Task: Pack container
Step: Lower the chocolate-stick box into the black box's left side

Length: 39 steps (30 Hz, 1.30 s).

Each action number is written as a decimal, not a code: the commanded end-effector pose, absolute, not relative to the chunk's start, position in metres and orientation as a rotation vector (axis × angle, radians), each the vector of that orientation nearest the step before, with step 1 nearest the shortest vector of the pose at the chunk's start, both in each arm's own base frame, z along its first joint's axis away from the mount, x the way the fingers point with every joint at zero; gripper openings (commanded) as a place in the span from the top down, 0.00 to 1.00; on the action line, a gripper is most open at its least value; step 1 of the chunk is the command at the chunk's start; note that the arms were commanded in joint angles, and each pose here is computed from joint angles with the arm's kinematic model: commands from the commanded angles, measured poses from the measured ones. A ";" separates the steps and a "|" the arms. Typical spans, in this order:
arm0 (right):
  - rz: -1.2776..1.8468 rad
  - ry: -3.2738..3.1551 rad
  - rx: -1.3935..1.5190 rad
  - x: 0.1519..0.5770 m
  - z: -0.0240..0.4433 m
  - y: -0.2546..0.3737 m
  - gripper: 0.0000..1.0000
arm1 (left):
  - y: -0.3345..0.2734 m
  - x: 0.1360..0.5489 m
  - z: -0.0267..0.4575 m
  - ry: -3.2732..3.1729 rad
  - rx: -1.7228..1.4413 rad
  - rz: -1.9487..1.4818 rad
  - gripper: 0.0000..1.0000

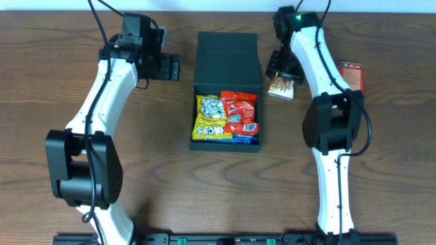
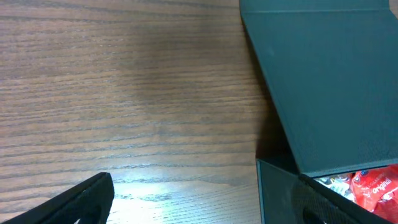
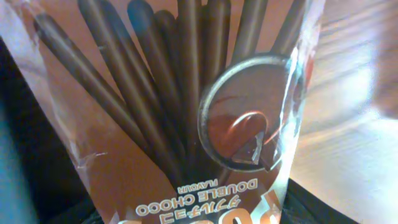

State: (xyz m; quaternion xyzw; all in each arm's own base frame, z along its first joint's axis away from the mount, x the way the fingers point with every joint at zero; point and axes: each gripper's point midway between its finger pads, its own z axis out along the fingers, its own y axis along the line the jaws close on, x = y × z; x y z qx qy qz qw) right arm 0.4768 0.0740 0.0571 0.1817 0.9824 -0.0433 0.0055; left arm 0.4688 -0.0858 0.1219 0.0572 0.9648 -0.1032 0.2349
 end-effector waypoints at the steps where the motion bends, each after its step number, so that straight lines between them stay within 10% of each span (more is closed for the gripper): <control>1: -0.043 3.038 0.436 0.483 0.098 0.090 0.35 | -0.080 0.469 0.119 2.654 0.147 -0.244 0.08; 10: 0.242 3.033 0.069 0.448 0.156 0.189 0.32 | -0.070 0.470 0.119 2.655 0.115 -0.238 0.08; 30: -0.047 3.258 -0.371 0.358 0.088 0.261 0.41 | -0.031 0.454 0.110 2.744 0.032 -0.212 0.09; 39: 0.021 3.298 -0.385 0.345 0.080 0.275 0.14 | -0.032 0.454 0.110 2.744 0.033 -0.221 0.09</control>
